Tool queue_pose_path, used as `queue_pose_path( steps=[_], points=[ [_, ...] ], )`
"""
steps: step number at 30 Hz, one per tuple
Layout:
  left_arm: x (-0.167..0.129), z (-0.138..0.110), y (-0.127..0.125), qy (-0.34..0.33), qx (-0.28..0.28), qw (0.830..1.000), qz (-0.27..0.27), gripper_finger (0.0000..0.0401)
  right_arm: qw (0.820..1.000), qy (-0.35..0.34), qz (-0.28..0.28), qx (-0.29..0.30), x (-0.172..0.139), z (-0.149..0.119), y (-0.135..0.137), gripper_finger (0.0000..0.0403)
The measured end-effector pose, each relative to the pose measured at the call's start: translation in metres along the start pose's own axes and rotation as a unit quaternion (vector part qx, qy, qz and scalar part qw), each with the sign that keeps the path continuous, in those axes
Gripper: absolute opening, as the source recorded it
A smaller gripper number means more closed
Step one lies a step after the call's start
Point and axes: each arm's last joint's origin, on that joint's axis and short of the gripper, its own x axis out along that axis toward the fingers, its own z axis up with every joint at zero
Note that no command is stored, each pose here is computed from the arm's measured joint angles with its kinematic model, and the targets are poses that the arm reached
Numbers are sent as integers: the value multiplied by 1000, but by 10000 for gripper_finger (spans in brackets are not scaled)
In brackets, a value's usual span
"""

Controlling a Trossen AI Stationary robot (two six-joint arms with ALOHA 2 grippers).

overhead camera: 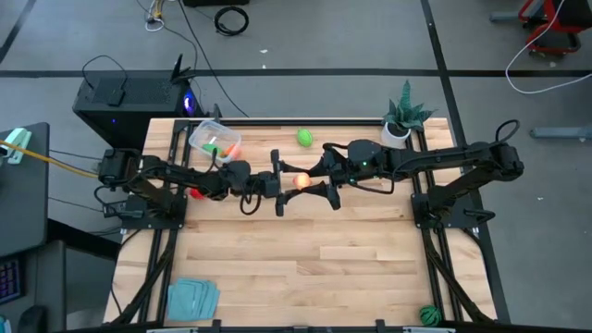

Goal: Pick and placing Produce into tupperware
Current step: Put the light orange peach into the transparent bin

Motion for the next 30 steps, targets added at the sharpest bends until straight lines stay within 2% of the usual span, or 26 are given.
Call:
queue_pose_path(
  steps=[6, 17, 30],
  points=[
    [0, 0, 0, 1, 19, 1000, 1, 217, 1000, 0, 0, 1, 0, 0, 0, 236],
    [0, 0, 0, 0, 19, 1000, 1, 217, 1000, 0, -1, 0, 0, 0, 0, 237],
    [0, -1, 1, 13, 17, 1000, 13, 215, 999, 11, -34, -2, 0, -3, -2, 252]
  ],
)
